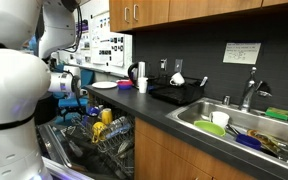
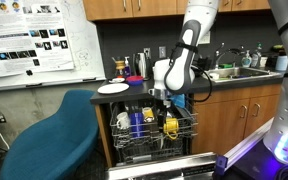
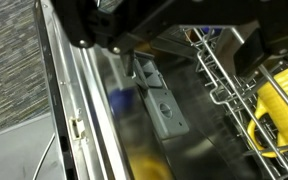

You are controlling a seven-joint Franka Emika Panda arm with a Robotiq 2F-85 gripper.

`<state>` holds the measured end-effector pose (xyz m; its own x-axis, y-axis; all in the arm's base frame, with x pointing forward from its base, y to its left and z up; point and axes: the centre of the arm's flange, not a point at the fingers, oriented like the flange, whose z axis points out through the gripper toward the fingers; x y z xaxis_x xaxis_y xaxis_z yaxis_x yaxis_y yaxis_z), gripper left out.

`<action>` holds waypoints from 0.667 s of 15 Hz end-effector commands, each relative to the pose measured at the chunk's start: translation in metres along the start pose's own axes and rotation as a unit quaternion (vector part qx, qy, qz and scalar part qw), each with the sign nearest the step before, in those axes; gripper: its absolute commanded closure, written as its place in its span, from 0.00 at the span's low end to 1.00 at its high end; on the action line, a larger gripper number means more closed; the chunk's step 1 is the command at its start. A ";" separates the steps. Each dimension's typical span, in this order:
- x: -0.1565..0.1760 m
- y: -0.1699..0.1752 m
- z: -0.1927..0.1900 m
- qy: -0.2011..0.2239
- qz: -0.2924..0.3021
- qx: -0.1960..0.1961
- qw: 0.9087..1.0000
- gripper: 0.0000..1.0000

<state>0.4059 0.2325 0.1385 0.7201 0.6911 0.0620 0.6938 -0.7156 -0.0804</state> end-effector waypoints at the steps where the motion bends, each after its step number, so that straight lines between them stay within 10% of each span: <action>1: 0.003 0.010 0.002 0.002 0.001 0.010 1.000 0.00; 10: -0.001 0.024 0.012 0.019 0.026 0.014 0.999 0.00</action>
<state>0.4160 0.2202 0.1295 0.7456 0.6627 0.0702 0.6663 -0.7390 -0.0999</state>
